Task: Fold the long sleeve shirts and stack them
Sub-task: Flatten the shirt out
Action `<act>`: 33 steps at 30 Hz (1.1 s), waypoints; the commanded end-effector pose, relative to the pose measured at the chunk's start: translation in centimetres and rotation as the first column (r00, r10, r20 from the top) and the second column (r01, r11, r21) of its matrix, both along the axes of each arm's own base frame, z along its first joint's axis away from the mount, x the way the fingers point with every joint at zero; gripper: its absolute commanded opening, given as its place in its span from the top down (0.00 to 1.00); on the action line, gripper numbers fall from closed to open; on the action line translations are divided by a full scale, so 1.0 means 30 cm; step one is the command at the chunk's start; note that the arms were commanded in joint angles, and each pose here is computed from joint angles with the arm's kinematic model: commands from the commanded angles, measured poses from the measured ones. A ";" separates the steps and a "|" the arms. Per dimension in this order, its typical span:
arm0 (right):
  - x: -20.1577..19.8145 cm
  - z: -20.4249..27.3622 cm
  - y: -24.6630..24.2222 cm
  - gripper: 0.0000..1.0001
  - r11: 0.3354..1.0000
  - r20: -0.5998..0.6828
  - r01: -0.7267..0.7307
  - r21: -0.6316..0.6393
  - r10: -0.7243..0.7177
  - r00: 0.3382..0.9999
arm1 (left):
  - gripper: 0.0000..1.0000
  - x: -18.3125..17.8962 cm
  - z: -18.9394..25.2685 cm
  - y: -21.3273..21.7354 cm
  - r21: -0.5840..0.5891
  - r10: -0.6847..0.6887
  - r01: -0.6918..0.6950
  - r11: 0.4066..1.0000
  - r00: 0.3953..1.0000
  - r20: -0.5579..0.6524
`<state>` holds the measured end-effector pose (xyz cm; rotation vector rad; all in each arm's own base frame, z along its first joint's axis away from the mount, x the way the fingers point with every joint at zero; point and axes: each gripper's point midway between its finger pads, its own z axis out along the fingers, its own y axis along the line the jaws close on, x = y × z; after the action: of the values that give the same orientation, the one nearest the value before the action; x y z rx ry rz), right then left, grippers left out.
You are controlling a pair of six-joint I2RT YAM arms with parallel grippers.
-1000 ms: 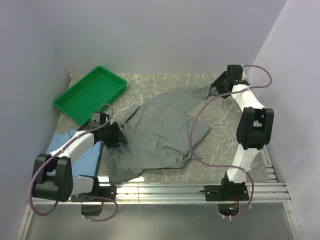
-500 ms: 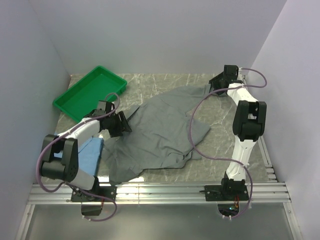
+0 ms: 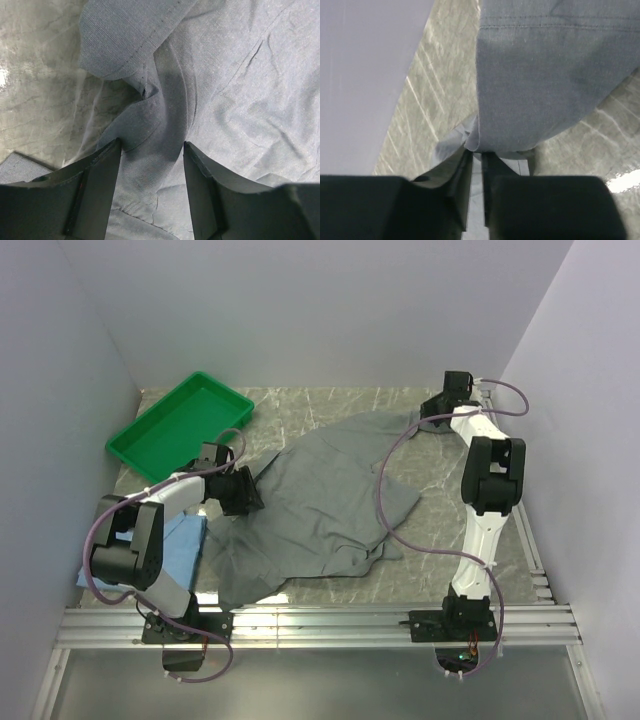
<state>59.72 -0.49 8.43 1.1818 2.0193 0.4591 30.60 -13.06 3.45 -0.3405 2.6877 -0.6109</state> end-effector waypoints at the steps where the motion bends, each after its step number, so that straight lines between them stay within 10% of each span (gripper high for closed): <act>1: 0.061 0.073 -0.024 0.93 0.999 0.071 0.037 -0.035 -0.034 0.997 | 0.42 0.038 0.018 -0.006 0.007 -0.011 0.011 1.000 0.999 0.037; 8: 0.122 0.291 0.080 1.00 0.988 0.228 -0.132 -0.084 0.148 0.962 | 0.45 0.034 0.000 0.000 0.016 0.002 -0.002 1.000 1.000 0.016; 16: 0.040 0.664 0.294 1.00 0.891 0.465 -0.322 -0.320 0.444 0.766 | 0.49 0.014 -0.029 0.008 0.031 0.020 -0.019 0.999 0.999 -0.029; 33: -0.446 -0.165 0.080 1.00 0.975 -0.094 -0.219 0.033 0.222 0.971 | 0.52 -0.125 -0.073 -0.014 -0.041 0.017 -0.023 0.999 0.991 -0.135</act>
<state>46.81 2.14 1.76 1.0370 2.2432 0.5877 29.79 -13.26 2.46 -0.3877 2.7154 -0.6325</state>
